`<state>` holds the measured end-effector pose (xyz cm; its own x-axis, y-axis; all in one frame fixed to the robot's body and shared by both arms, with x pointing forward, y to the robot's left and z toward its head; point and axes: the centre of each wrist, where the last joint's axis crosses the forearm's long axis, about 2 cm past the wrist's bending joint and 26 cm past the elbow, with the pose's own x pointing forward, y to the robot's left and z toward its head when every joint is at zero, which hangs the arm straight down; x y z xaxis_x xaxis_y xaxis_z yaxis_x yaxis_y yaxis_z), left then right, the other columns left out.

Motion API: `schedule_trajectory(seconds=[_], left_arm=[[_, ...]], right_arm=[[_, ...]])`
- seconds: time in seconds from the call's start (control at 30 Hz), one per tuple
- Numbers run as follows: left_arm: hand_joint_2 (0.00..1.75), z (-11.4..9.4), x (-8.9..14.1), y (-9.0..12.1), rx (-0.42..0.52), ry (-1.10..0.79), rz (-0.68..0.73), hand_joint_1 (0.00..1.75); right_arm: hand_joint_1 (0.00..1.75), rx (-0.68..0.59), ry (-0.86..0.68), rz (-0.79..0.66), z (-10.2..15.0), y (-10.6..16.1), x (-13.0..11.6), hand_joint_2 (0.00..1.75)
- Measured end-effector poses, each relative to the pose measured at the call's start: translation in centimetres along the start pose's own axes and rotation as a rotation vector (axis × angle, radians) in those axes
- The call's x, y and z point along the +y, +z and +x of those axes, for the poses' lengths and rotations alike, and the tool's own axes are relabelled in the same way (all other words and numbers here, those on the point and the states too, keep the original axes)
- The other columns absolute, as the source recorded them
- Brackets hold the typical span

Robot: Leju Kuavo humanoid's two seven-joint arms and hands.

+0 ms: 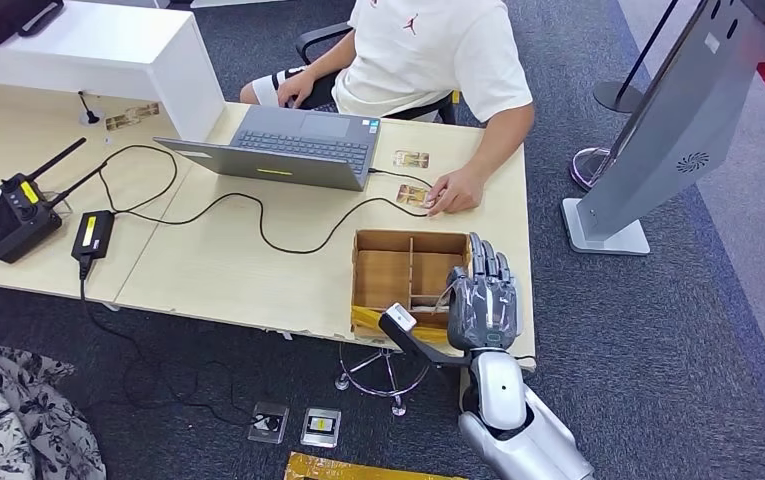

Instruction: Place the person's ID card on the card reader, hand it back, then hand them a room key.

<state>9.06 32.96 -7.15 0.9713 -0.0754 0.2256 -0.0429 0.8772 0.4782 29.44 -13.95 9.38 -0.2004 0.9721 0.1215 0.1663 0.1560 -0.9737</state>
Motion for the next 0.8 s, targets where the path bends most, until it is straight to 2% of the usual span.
schedule_trajectory(seconds=[0.2, 0.4, 0.57, 0.8], left_arm=[[1.75, 0.0, 0.0, 0.0, -0.008, 0.001, 0.000, 0.00], [1.75, 0.0, 0.0, 0.0, 0.004, -0.004, 0.000, 0.00], [1.75, 0.0, 0.0, 0.0, 0.035, -0.038, 0.001, 0.00], [1.75, 0.0, 0.0, 0.0, -0.003, -0.024, -0.001, 0.00]], right_arm=[[1.75, -0.043, -0.028, -0.224, 0.3, 0.0, -1.8, 1.75], [1.75, -0.061, -0.094, -0.308, 0.6, 0.0, -3.2, 1.75], [1.75, -0.129, -0.158, -0.368, 0.9, -0.4, -4.8, 1.75], [1.75, -0.196, -0.258, -0.435, 1.7, -3.1, -7.1, 1.75]])
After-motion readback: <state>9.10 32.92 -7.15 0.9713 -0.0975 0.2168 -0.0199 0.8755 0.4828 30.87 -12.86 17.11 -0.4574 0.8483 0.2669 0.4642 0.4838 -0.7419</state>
